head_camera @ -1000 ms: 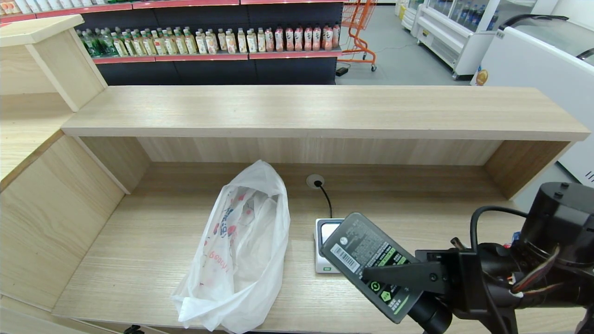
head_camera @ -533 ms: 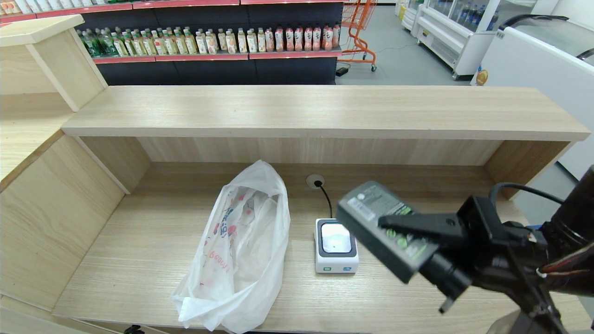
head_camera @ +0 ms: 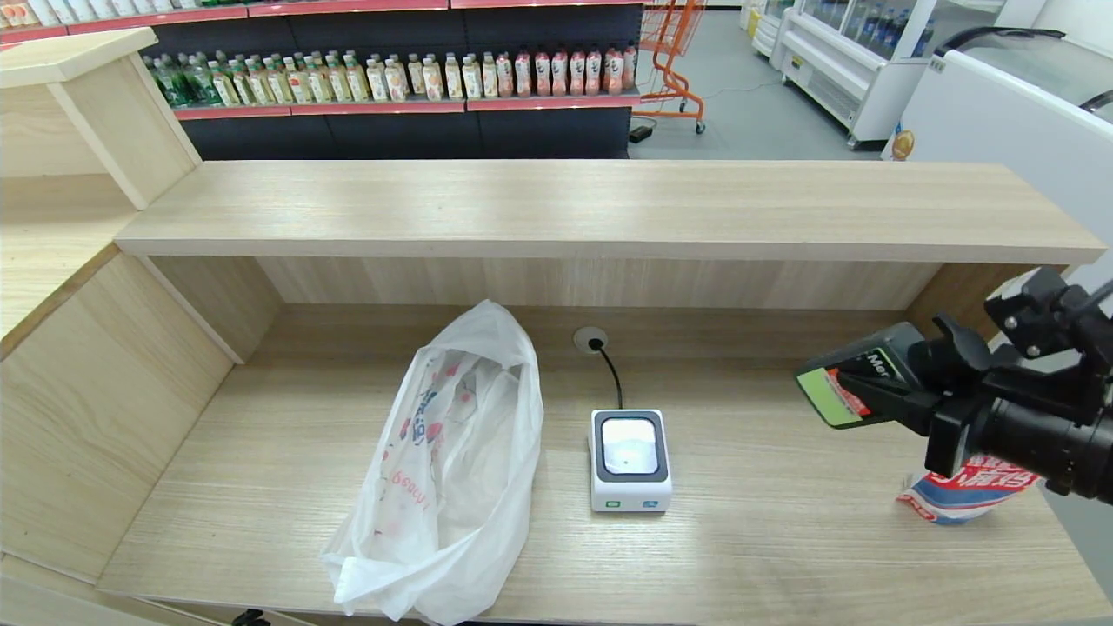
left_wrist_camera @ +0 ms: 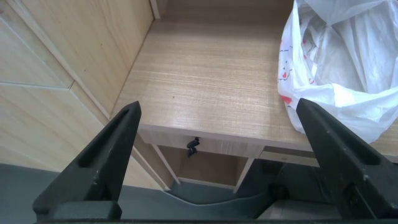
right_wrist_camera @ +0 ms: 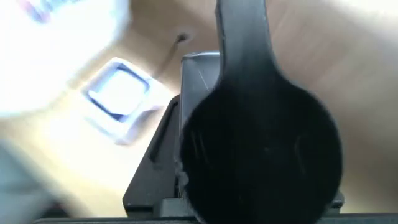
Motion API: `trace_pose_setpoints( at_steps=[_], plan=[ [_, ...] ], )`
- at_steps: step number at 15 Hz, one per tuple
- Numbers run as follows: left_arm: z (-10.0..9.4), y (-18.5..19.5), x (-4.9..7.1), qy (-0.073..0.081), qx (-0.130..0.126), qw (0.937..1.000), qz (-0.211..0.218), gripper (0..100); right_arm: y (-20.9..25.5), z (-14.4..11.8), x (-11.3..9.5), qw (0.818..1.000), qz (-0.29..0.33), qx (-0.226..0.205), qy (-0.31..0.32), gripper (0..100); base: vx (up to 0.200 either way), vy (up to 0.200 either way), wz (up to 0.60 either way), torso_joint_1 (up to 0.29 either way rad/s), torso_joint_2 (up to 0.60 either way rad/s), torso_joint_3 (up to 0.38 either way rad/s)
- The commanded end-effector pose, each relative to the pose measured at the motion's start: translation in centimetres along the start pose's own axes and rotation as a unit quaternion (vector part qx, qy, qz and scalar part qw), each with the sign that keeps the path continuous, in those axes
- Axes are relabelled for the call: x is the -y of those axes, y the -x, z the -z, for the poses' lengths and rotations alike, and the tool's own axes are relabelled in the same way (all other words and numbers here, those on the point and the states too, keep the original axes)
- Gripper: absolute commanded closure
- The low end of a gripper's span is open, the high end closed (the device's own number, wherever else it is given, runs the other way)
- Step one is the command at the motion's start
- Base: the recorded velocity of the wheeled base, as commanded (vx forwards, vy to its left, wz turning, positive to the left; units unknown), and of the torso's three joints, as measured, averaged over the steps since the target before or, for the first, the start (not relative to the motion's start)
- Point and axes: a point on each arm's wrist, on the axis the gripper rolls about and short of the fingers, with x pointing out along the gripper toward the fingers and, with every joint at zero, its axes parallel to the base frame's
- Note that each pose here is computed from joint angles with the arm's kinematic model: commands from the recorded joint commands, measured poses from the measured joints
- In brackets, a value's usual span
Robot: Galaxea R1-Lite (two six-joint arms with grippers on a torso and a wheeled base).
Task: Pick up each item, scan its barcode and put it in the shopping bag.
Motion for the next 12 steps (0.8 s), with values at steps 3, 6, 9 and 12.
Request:
trace_pose_setpoints(
  at_steps=[3, 6, 9, 12],
  plan=[
    [0.0, 0.0, 0.0, 0.0, 0.0, 1.0, 0.0, 0, -7.6, -0.2, -3.6, 0.948, -0.042, -0.091, -0.301, 100, 0.0, 0.0, 0.0, 0.0, 0.0, 0.0],
    [0.0, 0.0, 0.0, 0.0, 0.0, 1.0, 0.0, 0, -11.2, 2.5, -4.9, 0.936, -0.05, -0.153, -0.314, 100, 0.0, 0.0, 0.0, 0.0, 0.0, 0.0],
    [0.0, 0.0, 0.0, 0.0, 0.0, 1.0, 0.0, 0, -13.8, 4.0, -6.4, 0.932, -0.058, -0.184, -0.308, 100, 0.0, 0.0, 0.0, 0.0, 0.0, 0.0],
    [0.0, 0.0, 0.0, 0.0, 0.0, 1.0, 0.0, 0, -16.0, 4.3, -7.4, 0.932, -0.072, -0.186, -0.303, 100, 0.0, 0.0, 0.0, 0.0, 0.0, 0.0]
  ],
)
